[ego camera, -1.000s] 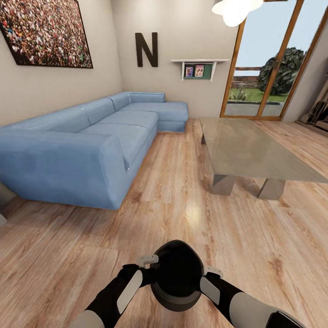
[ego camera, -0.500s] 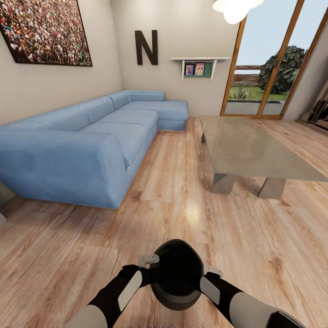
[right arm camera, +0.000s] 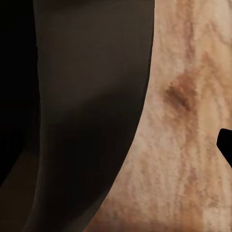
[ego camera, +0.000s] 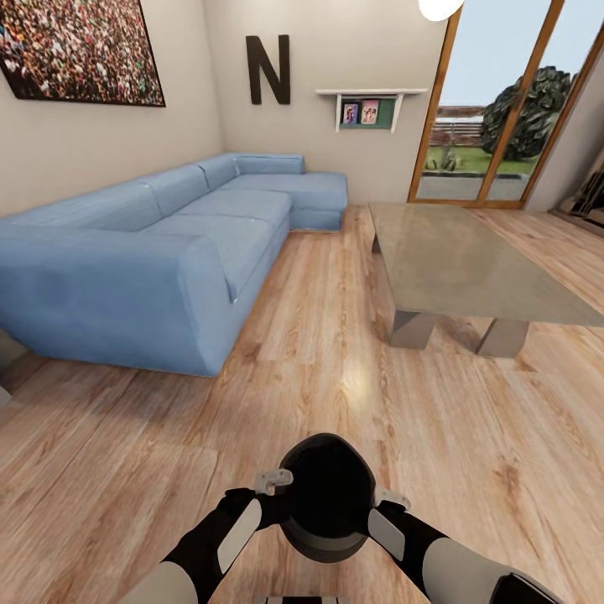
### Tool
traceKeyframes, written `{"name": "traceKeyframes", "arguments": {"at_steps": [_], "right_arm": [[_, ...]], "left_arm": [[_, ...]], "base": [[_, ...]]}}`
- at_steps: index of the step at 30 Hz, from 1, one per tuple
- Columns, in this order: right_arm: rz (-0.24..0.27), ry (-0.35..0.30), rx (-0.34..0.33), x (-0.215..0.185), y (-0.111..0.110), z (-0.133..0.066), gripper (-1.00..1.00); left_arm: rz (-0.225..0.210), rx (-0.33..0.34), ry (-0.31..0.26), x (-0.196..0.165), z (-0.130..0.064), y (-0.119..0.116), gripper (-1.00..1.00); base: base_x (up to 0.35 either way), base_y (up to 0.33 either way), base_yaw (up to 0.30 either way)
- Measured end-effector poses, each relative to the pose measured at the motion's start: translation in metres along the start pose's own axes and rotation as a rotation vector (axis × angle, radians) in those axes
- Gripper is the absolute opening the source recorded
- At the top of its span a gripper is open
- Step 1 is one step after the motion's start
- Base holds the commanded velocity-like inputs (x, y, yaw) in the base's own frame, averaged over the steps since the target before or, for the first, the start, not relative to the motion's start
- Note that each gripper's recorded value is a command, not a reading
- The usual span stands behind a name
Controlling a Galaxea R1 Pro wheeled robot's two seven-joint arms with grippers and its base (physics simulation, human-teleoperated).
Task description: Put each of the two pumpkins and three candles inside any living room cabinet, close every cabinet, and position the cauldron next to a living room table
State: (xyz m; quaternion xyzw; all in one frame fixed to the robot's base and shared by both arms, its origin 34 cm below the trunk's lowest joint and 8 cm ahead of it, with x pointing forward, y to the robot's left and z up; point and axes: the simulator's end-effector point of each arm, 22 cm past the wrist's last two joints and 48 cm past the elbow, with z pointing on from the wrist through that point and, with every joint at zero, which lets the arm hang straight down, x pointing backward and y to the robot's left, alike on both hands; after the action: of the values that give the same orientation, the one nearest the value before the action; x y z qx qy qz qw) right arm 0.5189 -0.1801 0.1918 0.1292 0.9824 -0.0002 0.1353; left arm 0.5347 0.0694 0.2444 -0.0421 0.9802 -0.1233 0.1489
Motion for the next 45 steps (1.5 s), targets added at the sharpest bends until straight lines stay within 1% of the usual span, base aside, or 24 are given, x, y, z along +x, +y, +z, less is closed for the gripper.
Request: {"name": "traceKeyframes", "arguments": {"at_steps": [16, 20, 24, 30, 45], "right_arm": [[0.000, 0.000, -0.003, 0.000, 0.002, 0.000, 1.00], [0.000, 0.000, -0.004, 0.000, 0.002, 0.000, 1.00], [0.000, 0.000, -0.004, 0.000, 0.002, 0.000, 1.00], [0.000, 0.000, -0.004, -0.001, 0.002, -0.001, 1.00], [0.001, -0.001, -0.004, -0.001, 0.002, 0.000, 1.00]], "left_arm": [[-0.001, -0.003, 0.004, 0.002, 0.001, 0.002, 1.00], [-0.002, -0.021, 0.030, 0.012, 0.005, 0.009, 1.00], [-0.016, -0.028, 0.011, 0.009, 0.008, 0.012, 1.00], [-0.020, -0.041, 0.020, 0.015, 0.010, 0.018, 1.00], [-0.018, -0.043, 0.016, 0.014, 0.010, 0.019, 1.00]], "base": [[0.000, 0.000, 0.000], [0.000, 0.000, 0.000], [0.000, 0.000, 0.000], [0.000, 0.000, 0.000], [0.000, 0.000, 0.000]]}}
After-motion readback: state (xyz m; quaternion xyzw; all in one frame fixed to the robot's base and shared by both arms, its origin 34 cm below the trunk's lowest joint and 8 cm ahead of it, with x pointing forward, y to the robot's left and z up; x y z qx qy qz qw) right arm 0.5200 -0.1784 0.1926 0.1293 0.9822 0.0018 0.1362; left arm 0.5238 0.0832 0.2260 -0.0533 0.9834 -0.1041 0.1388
